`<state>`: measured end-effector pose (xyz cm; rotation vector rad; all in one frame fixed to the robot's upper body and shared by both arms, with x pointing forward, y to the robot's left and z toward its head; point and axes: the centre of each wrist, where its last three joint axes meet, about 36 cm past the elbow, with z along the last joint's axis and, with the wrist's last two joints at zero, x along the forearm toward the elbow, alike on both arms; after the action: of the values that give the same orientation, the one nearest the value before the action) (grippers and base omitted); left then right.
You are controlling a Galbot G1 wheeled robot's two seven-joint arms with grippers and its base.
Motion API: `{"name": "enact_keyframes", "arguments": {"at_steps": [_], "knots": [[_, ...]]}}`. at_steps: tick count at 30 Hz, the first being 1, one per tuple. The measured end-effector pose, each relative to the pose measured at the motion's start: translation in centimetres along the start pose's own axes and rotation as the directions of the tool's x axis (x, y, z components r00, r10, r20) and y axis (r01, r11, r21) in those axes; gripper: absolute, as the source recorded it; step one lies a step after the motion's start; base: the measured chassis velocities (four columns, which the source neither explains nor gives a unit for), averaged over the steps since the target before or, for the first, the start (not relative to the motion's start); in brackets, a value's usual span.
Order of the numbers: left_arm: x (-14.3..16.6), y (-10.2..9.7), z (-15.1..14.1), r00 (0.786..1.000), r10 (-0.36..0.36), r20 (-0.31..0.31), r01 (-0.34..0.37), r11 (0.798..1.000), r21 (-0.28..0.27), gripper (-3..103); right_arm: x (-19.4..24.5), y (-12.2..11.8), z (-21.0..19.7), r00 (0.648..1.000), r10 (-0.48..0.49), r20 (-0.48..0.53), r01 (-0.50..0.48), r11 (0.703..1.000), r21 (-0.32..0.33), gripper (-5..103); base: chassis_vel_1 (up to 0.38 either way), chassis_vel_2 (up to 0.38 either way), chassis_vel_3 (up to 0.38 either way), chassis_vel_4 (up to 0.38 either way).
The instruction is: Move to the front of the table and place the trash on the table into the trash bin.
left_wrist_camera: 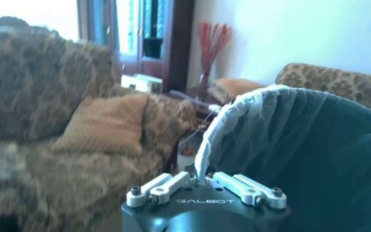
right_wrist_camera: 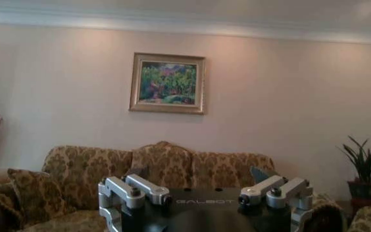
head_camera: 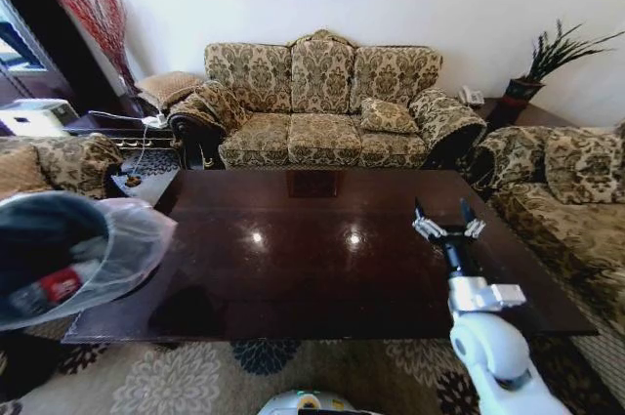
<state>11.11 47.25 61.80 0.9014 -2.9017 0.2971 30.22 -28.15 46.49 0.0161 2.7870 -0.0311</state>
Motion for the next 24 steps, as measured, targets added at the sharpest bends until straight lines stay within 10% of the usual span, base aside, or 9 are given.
{"name": "enact_keyframes", "arguments": {"at_steps": [14,19,24], "knots": [[0.4,9.4,5.8,0.957,-0.285,-0.055,0.290,0.944,0.155,0,2.2,1.3,1.1,0.999,-0.045,0.008,0.045,0.999,0.019,100,-0.013,-0.190,0.012,0.194],[-0.5,11.6,7.3,0.937,-0.344,-0.065,0.350,0.927,0.136,0,2.4,1.6,1.9,0.999,-0.042,0.011,0.042,0.999,0.025,100,-0.049,-0.307,0.043,0.286],[-1.5,15.2,11.5,0.869,-0.484,-0.106,0.495,0.857,0.141,0,2.0,2.4,2.4,1.000,-0.024,0.018,0.024,1.000,0.018,100,-0.049,-0.123,0.017,0.072]]}}
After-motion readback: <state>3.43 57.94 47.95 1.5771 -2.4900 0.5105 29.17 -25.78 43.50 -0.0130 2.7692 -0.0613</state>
